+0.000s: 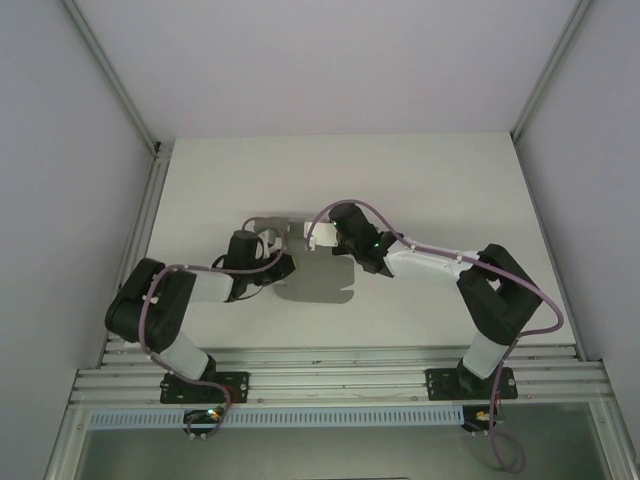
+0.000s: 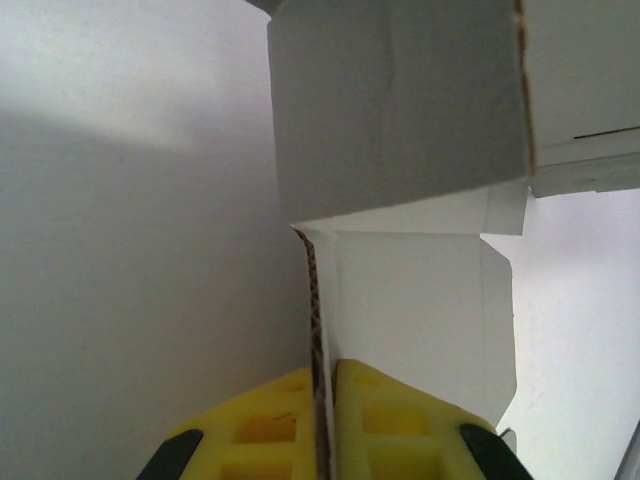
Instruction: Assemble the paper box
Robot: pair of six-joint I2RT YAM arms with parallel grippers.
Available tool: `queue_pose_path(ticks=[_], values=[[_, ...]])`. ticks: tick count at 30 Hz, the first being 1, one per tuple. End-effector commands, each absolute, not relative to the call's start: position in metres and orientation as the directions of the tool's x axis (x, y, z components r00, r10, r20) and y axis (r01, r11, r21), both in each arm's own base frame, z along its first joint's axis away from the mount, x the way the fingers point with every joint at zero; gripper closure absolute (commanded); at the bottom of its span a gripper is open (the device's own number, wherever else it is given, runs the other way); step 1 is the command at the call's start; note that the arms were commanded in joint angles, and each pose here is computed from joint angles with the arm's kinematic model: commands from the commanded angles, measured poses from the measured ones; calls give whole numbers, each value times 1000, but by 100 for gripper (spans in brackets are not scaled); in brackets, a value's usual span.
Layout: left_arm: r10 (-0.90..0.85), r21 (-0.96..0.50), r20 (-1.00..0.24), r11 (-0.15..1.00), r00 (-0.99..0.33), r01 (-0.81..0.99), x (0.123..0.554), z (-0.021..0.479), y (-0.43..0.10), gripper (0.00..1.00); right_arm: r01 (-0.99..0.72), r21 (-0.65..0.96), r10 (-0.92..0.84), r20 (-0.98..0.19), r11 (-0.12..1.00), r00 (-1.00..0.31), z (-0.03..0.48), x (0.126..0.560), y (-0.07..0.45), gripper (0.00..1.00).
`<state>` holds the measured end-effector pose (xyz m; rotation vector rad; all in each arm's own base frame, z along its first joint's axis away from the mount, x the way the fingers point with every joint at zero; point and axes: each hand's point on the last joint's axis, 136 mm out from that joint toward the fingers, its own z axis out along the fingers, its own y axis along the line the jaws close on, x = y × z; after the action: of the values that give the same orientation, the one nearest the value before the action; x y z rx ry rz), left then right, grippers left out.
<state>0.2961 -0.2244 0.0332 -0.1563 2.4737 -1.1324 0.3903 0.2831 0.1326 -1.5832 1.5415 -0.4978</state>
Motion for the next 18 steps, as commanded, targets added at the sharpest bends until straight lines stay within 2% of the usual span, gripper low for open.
queue_pose_path(ticks=[1,3,4,6,9,11,13,16,17,18], values=[[-299,-785,-381,604,-875,136,311,52,-237,100,-729,-684,-944,-247,11,218,89,357,295,100],[-297,-783,-376,608,-878,130,310,50,-237,100,-749,-662,-943,-251,4,217,82,352,297,100],[-293,-777,-373,617,-880,124,310,48,-236,96,-756,-655,-944,-249,-2,218,78,350,297,100],[-285,-759,-371,641,-884,112,309,45,-232,76,-759,-650,-947,-237,-11,216,72,349,298,100],[-276,-733,-392,670,-878,116,306,49,-226,63,-750,-661,-957,-209,-14,201,67,353,295,100],[-265,-689,-409,717,-873,105,302,50,-216,44,-741,-671,-961,-189,-22,199,65,357,294,100],[-256,-602,-427,796,-867,61,297,50,-196,37,-739,-673,-962,-188,-22,200,65,358,294,100],[-234,-456,-474,890,-849,9,286,57,-163,14,-737,-675,-960,-196,-16,201,66,359,295,100],[-233,-415,-490,910,-840,-11,283,62,-152,0,-736,-677,-961,-193,-17,199,65,359,295,100],[-233,-375,-506,927,-831,-31,279,68,-141,0,-736,-677,-961,-187,-22,201,64,359,295,100]])
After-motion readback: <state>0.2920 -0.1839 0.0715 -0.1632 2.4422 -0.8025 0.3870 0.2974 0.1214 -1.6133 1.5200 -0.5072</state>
